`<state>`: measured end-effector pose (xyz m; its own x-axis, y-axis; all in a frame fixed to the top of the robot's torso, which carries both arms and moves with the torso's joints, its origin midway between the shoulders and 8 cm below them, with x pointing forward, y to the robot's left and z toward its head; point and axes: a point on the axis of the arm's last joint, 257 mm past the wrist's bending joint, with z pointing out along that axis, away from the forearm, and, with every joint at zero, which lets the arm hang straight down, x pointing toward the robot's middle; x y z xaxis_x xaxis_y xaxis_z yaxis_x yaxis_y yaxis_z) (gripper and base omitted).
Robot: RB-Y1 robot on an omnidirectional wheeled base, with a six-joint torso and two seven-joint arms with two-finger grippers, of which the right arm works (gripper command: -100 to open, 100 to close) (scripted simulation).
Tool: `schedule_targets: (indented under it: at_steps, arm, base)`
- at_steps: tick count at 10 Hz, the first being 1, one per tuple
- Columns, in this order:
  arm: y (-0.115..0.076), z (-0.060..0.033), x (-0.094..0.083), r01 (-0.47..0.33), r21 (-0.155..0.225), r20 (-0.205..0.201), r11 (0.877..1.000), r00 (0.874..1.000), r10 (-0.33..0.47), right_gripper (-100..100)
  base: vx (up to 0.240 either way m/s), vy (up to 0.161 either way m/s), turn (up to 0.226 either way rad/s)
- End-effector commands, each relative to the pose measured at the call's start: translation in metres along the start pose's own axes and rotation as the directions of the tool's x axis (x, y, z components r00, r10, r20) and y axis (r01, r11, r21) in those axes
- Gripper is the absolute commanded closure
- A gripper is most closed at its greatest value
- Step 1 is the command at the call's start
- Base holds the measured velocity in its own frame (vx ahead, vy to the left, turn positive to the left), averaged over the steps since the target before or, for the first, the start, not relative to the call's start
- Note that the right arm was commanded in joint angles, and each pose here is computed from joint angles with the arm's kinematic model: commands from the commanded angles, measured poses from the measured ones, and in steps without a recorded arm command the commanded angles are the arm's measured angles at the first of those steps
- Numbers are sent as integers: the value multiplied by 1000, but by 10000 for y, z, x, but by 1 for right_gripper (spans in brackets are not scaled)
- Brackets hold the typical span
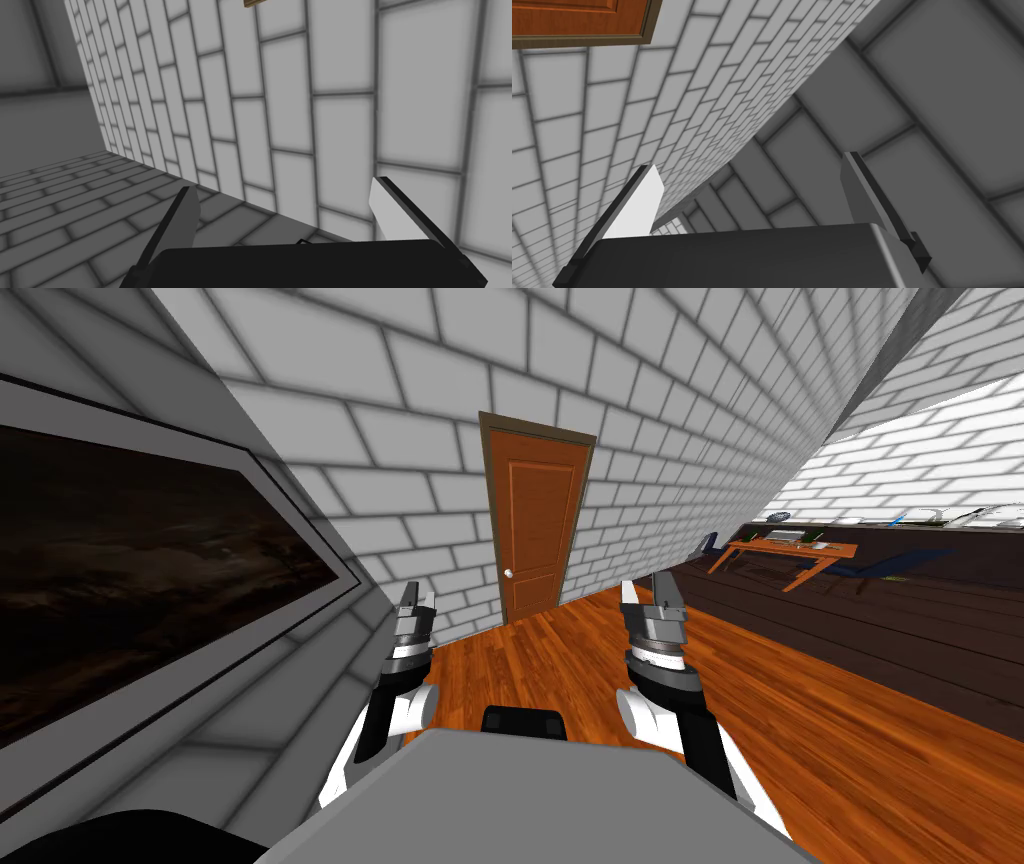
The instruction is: Pull the door open
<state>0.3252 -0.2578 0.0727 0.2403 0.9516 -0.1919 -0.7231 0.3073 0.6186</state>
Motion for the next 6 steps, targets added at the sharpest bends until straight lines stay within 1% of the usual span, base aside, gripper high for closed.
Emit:
schedule_targets:
  at_steps: [1,3,6]
  arm:
    - [-118,-38,24,43,16,-17,999,999,-43,-100]
    - [-274,-92,50,99,35,-39,994,994,-98,-100]
    - [-437,-152,70,158,54,-63,986,986,-154,-100]
  base:
    - [54,29,80]
    - [111,38,82]
    - [93,26,50]
